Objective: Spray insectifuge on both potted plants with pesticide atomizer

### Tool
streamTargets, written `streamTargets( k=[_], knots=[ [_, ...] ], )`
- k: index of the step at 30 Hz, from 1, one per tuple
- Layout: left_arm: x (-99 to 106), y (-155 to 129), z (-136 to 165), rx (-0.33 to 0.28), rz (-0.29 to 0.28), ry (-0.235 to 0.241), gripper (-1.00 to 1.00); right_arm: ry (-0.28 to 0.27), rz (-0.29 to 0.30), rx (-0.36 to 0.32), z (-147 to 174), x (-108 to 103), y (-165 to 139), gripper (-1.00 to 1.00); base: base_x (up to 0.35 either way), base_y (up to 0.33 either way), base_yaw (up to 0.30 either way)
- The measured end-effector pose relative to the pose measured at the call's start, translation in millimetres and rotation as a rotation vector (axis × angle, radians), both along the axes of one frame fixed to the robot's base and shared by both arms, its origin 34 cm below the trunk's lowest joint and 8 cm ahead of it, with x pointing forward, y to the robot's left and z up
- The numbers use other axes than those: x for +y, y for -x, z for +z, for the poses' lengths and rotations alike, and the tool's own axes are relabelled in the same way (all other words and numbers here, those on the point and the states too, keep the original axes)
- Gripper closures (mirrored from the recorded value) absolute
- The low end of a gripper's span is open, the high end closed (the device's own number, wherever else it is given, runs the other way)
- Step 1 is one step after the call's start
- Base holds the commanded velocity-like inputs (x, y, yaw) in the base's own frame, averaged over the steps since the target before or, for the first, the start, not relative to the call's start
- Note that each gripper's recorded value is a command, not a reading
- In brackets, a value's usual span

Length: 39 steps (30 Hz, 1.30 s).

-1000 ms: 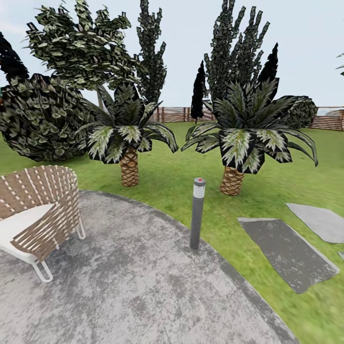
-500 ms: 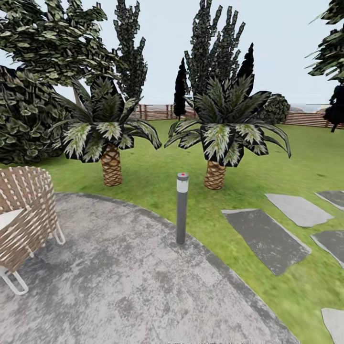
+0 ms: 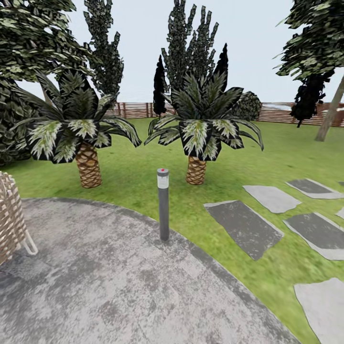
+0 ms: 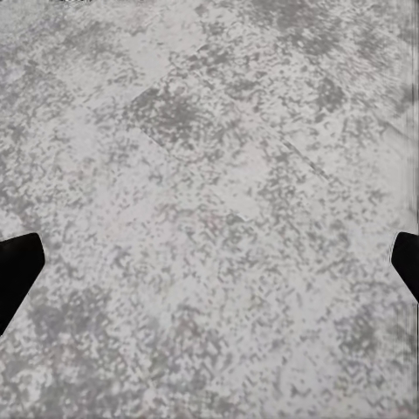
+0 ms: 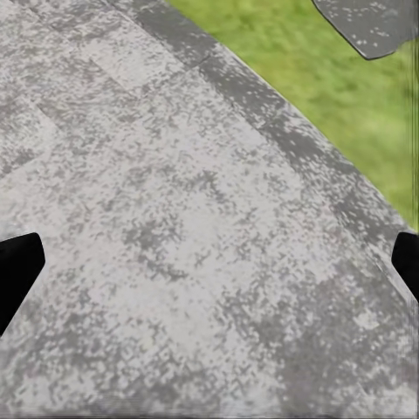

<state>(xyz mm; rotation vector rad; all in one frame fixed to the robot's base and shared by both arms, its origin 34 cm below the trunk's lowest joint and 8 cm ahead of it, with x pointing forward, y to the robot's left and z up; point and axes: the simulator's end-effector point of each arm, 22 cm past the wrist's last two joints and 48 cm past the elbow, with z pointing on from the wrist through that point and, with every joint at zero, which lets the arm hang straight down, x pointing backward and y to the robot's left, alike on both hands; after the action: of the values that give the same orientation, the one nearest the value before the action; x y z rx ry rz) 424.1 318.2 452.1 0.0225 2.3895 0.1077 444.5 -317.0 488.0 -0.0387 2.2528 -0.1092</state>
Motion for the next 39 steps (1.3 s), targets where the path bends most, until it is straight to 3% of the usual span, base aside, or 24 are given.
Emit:
streamTargets(
  k=[39],
  knots=[
    [0,16,-81,0.005,-0.002,-0.001,-1.0,0.0,0.002,0.023,-84,0,17,-1.0,0.0,0.0,-0.274]
  ],
)
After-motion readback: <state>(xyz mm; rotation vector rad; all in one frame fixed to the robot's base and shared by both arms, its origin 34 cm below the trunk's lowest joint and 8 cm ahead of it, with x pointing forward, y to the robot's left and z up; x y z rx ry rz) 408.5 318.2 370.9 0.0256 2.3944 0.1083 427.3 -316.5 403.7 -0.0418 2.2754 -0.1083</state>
